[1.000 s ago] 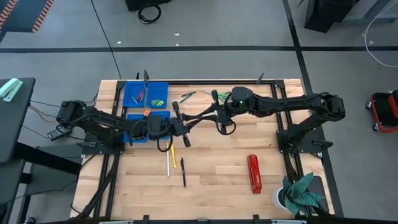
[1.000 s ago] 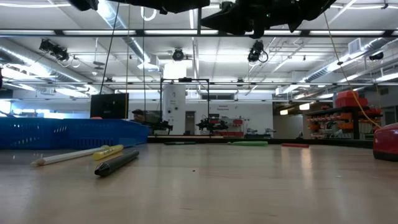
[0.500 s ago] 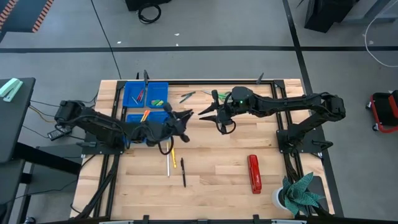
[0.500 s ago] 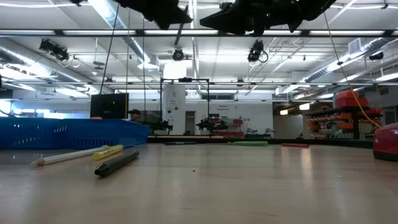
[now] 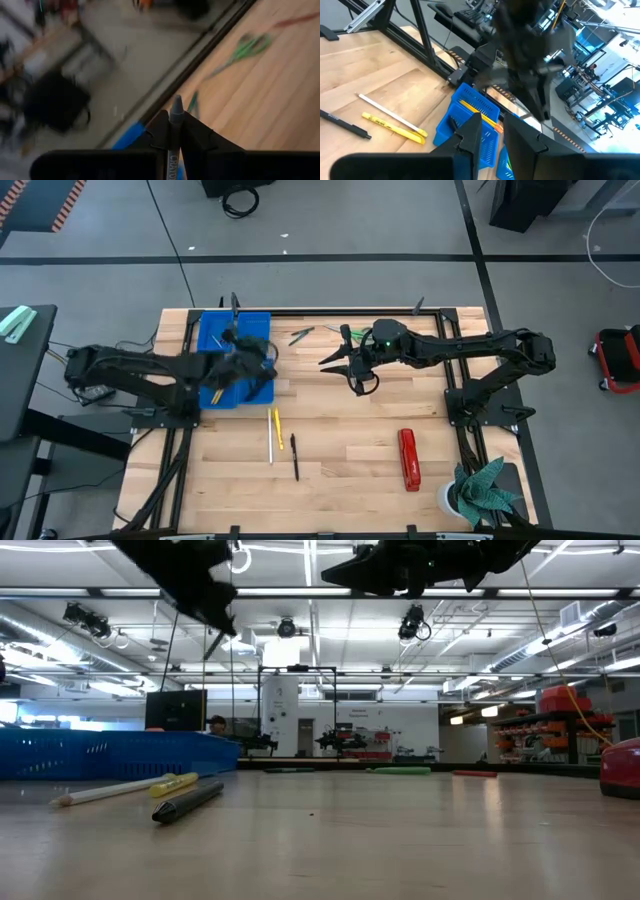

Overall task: Sort crayons/erasers/pens/pencils in bins
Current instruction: Put the gray crayon into the top left blue bin

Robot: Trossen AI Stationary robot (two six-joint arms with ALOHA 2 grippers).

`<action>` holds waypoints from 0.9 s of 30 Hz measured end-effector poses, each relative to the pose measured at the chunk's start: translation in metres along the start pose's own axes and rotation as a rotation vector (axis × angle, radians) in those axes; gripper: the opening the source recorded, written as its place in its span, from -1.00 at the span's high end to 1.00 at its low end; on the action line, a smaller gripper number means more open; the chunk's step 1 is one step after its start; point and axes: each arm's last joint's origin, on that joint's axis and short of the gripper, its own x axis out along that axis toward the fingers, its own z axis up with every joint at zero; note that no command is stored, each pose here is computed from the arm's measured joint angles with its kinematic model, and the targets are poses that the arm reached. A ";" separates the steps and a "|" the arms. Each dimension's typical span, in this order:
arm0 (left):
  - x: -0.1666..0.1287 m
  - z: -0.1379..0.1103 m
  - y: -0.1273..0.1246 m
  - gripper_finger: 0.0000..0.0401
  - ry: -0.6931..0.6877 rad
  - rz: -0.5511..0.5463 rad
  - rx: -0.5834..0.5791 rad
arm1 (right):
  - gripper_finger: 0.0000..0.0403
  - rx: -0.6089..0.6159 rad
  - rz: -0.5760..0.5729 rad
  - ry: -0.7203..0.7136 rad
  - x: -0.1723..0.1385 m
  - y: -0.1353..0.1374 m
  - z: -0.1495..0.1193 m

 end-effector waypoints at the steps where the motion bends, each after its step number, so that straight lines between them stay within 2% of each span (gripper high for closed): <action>1: 0.005 -0.003 0.007 0.82 0.040 0.003 -0.014 | 0.57 0.000 0.000 0.000 0.000 0.000 0.000; 8: 0.037 -0.022 0.037 0.82 0.271 -0.001 -0.091 | 0.57 0.005 0.000 0.000 0.000 0.000 0.000; 19: 0.076 -0.041 0.075 0.81 0.440 0.107 -0.154 | 0.57 0.030 0.000 0.000 0.000 0.000 0.000; 22: 0.082 -0.045 0.081 0.81 0.473 0.045 -0.176 | 0.57 0.030 0.000 0.000 0.000 0.000 0.000; 27: 0.084 -0.045 0.074 0.81 0.481 -0.214 -0.187 | 0.57 0.027 0.000 0.000 0.000 0.000 0.000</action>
